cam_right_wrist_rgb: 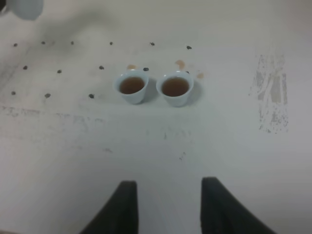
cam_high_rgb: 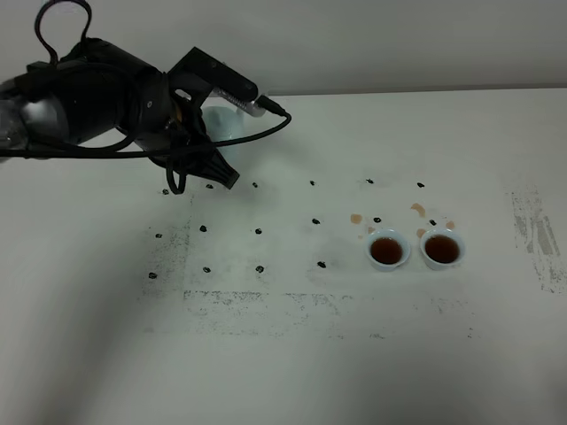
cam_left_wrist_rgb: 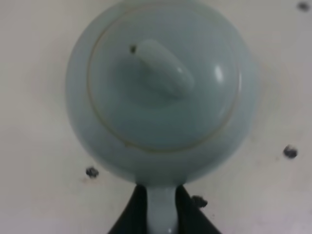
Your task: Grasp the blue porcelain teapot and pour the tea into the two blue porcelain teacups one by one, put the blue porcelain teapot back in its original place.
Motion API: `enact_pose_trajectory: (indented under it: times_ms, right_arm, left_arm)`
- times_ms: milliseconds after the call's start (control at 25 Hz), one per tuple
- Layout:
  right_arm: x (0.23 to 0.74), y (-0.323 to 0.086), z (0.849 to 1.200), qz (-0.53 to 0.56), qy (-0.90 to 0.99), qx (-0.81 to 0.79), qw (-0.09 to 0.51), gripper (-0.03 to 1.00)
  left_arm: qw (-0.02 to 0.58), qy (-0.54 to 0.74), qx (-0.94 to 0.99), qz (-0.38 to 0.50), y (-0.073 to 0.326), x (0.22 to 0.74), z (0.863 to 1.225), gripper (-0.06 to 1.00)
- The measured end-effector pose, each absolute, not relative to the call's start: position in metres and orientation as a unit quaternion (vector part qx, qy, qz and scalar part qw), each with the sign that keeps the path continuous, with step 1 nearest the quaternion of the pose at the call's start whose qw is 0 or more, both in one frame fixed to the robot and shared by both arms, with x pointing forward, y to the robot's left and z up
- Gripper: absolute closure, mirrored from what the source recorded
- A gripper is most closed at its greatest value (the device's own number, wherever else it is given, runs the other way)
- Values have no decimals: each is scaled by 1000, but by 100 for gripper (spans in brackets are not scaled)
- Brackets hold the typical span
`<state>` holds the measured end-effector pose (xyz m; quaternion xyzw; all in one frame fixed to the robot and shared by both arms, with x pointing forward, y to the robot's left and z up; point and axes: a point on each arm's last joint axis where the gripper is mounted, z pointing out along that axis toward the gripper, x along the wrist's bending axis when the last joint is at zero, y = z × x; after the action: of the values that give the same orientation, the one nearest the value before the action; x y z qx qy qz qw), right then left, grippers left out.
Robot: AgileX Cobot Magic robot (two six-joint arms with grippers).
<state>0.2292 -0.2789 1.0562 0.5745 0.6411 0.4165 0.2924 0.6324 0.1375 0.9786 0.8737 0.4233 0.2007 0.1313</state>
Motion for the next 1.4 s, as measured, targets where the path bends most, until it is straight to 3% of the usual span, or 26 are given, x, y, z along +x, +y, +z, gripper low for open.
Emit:
enact_pose_trajectory:
  times_ms: [440,1200,1400]
  right_arm:
    - [229,-279,1056,417,641,574,292,67]
    - [229,-279,1056,417,641,574,291,67]
    - [229,-279,1056,417,641,574,291,67]
  left_arm:
    - [91,452,871,169,151,644,934,91]
    - [96,462,865,171,160,653,920,90]
    - [87,463,866,165,160,652,916,86]
